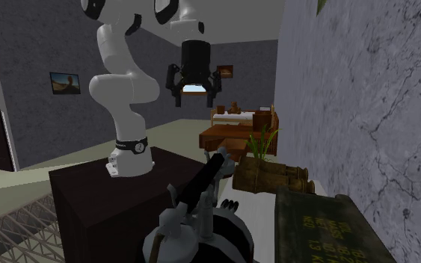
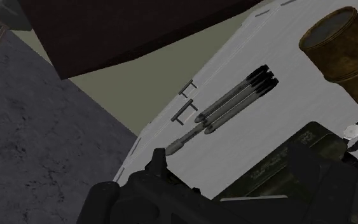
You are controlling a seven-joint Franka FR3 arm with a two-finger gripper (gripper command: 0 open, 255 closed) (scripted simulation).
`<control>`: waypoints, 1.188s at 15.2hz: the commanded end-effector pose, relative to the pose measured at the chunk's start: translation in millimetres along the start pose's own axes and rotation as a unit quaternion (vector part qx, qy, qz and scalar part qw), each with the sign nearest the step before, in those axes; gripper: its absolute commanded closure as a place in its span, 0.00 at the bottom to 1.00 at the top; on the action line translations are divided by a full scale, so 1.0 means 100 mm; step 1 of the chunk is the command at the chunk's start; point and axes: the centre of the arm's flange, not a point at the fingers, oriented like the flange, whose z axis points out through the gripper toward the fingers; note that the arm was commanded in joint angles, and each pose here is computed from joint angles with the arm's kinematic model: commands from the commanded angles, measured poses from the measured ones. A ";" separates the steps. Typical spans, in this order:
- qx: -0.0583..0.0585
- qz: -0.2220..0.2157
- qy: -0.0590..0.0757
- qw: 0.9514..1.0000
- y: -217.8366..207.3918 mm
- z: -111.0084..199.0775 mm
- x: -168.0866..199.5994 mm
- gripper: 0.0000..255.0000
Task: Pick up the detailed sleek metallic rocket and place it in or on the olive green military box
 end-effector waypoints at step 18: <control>0.012 0.323 -0.028 0.946 -0.36 2.43 0.61 0.00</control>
